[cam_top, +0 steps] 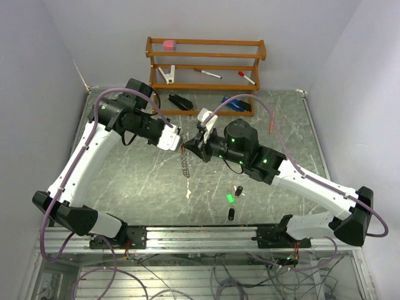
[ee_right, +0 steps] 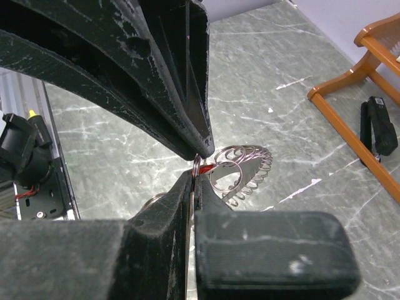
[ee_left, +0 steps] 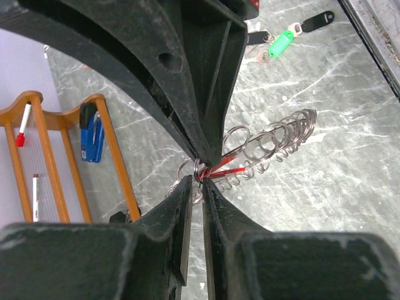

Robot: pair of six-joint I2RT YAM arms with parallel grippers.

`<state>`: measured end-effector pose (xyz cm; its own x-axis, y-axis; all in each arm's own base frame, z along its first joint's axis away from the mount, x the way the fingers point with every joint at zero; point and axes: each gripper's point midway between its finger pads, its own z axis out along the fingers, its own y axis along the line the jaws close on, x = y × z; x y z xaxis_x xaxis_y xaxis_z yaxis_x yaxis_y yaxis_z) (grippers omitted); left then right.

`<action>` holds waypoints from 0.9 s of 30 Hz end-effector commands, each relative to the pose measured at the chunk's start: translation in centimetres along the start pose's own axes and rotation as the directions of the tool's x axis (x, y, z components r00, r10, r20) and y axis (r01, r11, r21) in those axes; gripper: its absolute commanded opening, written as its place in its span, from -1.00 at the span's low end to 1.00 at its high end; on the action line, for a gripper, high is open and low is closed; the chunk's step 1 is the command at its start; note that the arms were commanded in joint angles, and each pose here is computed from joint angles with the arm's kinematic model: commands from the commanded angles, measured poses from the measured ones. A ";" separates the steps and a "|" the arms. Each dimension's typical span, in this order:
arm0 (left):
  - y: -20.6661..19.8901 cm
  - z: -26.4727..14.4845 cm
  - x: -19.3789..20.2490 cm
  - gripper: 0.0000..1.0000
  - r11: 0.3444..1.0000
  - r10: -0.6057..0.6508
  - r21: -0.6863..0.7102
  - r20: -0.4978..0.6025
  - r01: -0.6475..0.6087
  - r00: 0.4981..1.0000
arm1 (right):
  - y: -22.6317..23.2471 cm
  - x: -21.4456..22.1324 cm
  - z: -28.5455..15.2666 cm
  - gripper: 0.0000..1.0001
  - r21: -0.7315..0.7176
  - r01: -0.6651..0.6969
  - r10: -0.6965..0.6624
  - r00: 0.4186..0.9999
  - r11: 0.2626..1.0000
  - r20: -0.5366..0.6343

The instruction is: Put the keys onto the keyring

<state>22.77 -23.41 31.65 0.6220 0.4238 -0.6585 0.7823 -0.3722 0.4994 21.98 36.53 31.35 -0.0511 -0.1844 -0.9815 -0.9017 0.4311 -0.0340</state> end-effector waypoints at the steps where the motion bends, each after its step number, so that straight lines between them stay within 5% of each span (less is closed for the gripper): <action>1: 2.4 -1.3 -0.8 -0.54 0.996 0.035 -0.082 -0.011 -0.036 0.999 | -0.5 -2.4 -1.1 -1.00 0.033 -0.005 0.003 0.997 0.999 0.075; 18: 1.4 -0.7 0.2 -0.43 0.998 0.025 -0.065 -0.019 -0.026 1.000 | -1.1 -3.2 -1.5 -1.00 0.060 -0.021 0.015 0.996 0.998 0.093; 27: 2.1 -1.7 0.3 0.13 0.994 -0.006 -0.113 -0.027 0.003 1.000 | -1.8 -2.8 -1.6 -1.00 0.100 -0.034 0.027 0.997 0.994 0.078</action>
<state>24.86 -22.94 31.97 0.6152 0.4595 -0.6406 0.7871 -0.3119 0.5322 22.59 35.65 31.90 -0.0708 -0.1659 -0.9836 -0.8741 0.4854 -0.0190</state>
